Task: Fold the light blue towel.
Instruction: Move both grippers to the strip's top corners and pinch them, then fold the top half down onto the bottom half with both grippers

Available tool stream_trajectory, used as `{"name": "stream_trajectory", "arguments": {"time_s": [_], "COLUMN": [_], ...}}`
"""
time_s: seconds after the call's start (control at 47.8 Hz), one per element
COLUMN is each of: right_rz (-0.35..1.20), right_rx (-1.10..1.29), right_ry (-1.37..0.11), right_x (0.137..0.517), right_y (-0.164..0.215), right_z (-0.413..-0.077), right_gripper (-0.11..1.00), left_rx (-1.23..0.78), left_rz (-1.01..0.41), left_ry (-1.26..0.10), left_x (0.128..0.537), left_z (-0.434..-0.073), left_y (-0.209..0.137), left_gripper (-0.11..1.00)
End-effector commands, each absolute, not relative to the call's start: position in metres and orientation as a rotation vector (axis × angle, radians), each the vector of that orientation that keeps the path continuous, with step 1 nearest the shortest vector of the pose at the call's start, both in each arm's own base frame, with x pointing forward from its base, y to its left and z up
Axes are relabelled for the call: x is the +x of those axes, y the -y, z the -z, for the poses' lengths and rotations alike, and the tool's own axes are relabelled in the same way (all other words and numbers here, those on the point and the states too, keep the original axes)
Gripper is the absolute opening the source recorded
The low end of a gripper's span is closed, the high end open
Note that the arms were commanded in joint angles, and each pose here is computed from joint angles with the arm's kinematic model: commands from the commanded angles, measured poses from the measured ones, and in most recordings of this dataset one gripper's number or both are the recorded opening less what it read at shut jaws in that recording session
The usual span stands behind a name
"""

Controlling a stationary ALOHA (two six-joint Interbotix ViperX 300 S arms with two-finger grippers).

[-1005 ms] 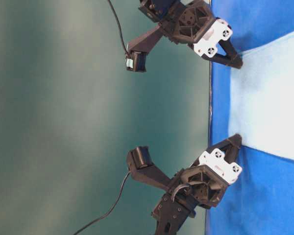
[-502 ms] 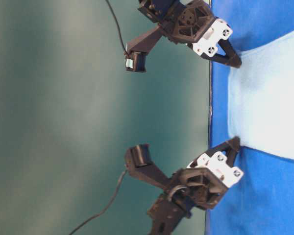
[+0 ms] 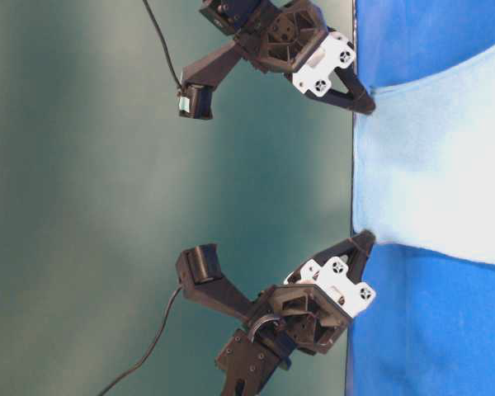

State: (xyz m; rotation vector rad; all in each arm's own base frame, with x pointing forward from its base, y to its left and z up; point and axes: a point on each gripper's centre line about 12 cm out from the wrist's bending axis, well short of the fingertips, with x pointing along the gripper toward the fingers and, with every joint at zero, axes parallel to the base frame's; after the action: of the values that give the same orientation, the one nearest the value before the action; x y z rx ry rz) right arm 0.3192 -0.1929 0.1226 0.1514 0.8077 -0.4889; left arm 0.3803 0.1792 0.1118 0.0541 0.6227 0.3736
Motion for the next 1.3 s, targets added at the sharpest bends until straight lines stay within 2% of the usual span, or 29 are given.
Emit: {"name": "stream_trajectory", "arguments": {"time_s": [0.0,0.272,0.46,0.691,0.858,1.046,1.277], "right_rz": [0.480,0.408,0.320,0.223,0.152,0.102,0.111], "right_rx": [0.136,0.124,0.124,0.160,0.167,0.192,0.233], "right_ry": [-0.766,-0.811,-0.811,-0.822,-0.829,-0.859,-0.901], "right_x": [0.324,0.325,0.325,0.324,0.327,0.325,0.327], "right_y": [0.187,0.138,0.093,0.050,0.021,-0.004,-0.010], "right_z": [-0.141,-0.162,-0.176,-0.174,-0.172,-0.162,-0.141], "right_gripper": [0.04,0.04,0.04,0.04,0.04,0.04,0.04], "left_rx": [0.068,0.099,0.106,0.098,0.111,0.091,0.083], "left_rz": [-0.372,-0.273,-0.157,-0.016,0.087,0.132,0.130], "left_ry": [-0.574,-0.564,-0.589,-0.663,-0.669,-0.690,-0.702], "left_x": [0.384,0.384,0.378,0.373,0.374,0.373,0.376], "left_z": [-0.131,-0.146,-0.157,-0.149,-0.146,-0.137,-0.124], "left_y": [-0.176,-0.131,-0.080,-0.021,0.022,0.046,0.047], "left_gripper": [0.03,0.03,0.03,0.03,0.03,0.03,0.03]}}
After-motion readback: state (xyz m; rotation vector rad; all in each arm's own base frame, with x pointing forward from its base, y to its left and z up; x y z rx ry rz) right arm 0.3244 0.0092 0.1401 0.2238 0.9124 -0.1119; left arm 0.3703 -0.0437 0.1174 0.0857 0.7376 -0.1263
